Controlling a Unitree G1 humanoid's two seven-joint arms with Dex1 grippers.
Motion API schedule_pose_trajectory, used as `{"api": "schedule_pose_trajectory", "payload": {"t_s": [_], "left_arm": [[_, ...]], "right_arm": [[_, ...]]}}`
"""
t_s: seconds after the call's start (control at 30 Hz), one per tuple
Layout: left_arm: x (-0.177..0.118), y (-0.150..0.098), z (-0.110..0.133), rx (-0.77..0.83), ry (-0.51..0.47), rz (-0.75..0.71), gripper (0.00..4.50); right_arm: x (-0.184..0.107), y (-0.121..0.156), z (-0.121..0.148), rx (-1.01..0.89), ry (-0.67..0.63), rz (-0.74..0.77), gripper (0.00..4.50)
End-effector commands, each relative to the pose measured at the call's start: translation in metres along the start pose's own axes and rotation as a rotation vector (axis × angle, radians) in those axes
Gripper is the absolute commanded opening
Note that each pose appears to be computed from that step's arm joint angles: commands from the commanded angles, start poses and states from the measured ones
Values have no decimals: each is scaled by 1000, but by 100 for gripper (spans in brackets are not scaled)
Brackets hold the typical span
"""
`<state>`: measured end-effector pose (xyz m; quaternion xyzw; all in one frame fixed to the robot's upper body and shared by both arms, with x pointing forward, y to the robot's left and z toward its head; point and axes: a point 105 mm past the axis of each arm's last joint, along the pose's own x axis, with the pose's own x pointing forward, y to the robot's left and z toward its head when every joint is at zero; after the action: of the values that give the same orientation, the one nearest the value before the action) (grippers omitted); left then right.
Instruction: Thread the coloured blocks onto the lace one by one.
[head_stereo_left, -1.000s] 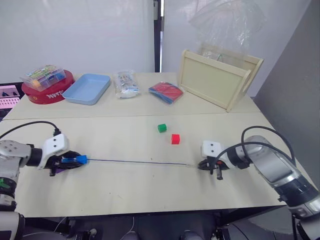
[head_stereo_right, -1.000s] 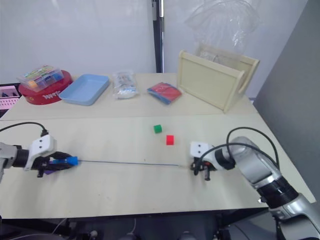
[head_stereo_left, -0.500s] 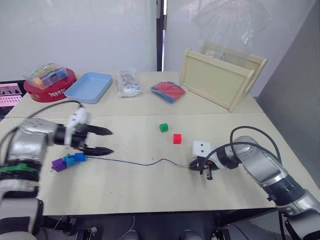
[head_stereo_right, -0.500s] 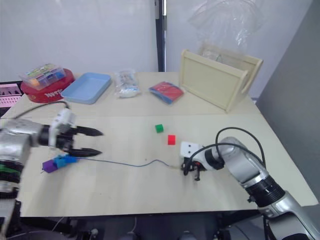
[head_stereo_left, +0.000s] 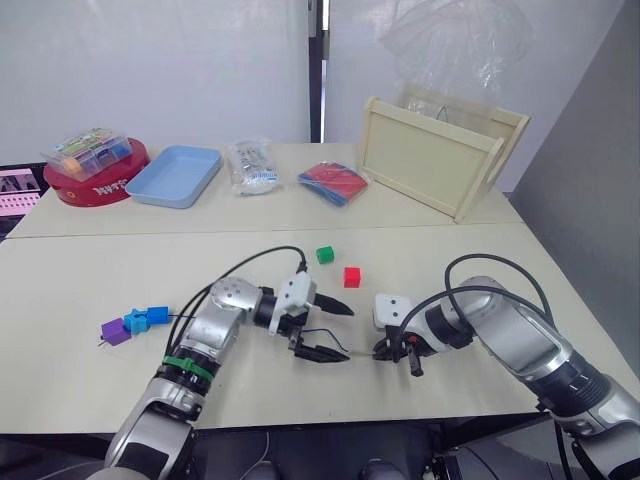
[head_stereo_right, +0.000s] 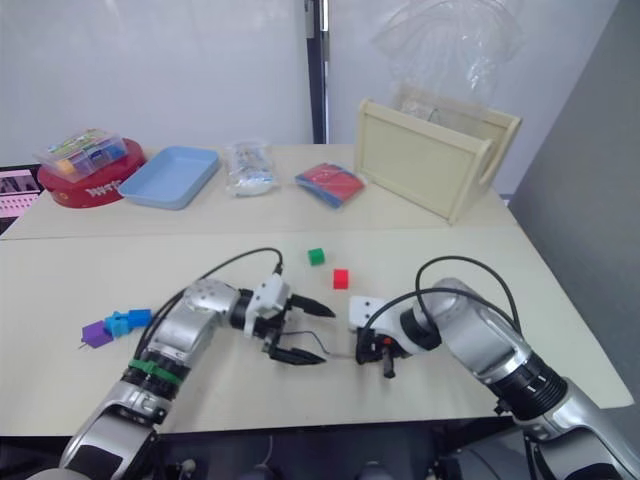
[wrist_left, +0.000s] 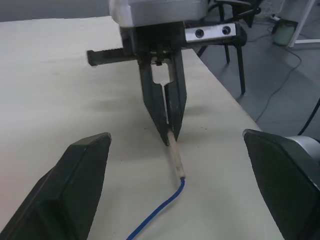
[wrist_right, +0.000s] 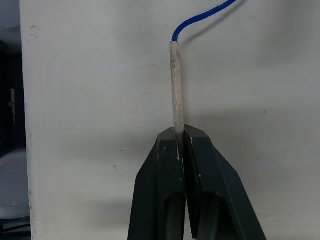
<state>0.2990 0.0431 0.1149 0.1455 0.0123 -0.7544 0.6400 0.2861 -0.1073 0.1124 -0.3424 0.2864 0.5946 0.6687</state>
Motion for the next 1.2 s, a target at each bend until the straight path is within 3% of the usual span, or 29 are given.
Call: {"api": "schedule_pose_trajectory", "payload": {"t_s": [0.03, 0.1, 0.27, 0.47, 0.57, 0.77, 0.97, 1.1, 1.2], "left_arm": [[11, -3, -7, 30, 28, 4, 446], [15, -6, -14, 13, 33, 7, 446], [20, -1, -22, -43, 48, 43, 299], [20, -3, -34, -77, 88, 50, 299], [21, -2, -33, -88, 74, 57, 221], [25, 0, -26, -120, 23, 57, 19], [25, 1, -24, -132, 10, 68, 4], [22, 1, -26, -133, 24, 83, 0], [17, 3, -28, -129, 31, 112, 0]], "right_arm": [[-7, -3, 6, -23, -7, -31, 0], [-7, -3, 6, -22, -5, -34, 0], [-6, -4, 5, -23, -2, -32, 0], [-6, -4, 6, -23, -6, -34, 0], [-6, -5, 6, -22, -6, -36, 0], [-7, -5, 5, -12, -6, -43, 0], [-7, -8, 6, -9, -13, -76, 0], [-15, -2, 7, 19, -50, -70, 134], [-37, -6, 7, 31, -125, -114, 239]]}}
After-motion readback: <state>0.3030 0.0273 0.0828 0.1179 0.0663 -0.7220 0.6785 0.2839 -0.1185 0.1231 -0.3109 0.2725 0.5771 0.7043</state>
